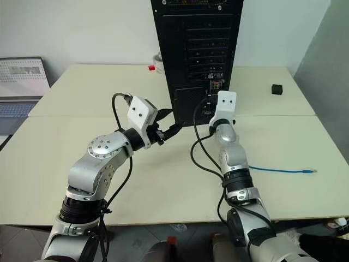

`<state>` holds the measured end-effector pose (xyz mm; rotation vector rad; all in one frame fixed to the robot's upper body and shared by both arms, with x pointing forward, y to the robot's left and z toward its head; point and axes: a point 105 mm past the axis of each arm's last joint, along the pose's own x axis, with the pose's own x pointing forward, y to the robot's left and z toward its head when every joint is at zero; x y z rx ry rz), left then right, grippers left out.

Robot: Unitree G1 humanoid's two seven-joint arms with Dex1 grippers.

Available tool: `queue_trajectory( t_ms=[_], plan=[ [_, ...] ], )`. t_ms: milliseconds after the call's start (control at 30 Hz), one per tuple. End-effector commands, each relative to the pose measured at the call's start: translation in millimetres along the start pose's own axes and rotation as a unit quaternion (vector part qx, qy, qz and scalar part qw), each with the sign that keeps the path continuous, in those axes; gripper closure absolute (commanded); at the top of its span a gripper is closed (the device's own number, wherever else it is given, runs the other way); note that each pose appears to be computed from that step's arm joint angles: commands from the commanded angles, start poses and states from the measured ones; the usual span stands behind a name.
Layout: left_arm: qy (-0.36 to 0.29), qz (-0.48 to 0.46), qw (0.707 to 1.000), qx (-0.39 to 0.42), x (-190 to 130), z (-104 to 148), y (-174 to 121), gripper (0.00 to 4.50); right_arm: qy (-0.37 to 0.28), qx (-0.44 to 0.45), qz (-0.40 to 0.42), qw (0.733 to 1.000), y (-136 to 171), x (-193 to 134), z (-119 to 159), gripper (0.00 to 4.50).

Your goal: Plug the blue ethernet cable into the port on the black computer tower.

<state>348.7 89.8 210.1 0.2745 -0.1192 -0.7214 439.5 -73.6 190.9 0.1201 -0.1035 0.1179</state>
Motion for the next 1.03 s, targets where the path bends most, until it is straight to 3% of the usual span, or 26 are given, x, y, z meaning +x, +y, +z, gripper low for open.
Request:
queue_trajectory(
  t_ms=[33, 400, 733, 1033],
  plan=[
    [-0.03, 0.004, 0.999, 0.017, -3, 15, 3, 1.45, -0.021, -0.003, 0.013, 1.0, 1, 0, 16, 2.34],
    [-0.035, 0.013, 0.999, 0.014, -4, 14, 7, 1.45, -0.032, -0.007, 0.032, 0.999, -18, -31, 29, 0.03],
    [0.0, 0.049, 0.998, 0.027, -21, 2, 33, 1.45, -0.041, -0.083, 0.186, 0.978, -34, -81, 59, 0.03],
    [0.033, 0.053, 0.997, 0.051, -53, -8, 54, 1.45, -0.017, -0.142, 0.273, 0.951, -59, -106, 65, 0.03]
  ],
)
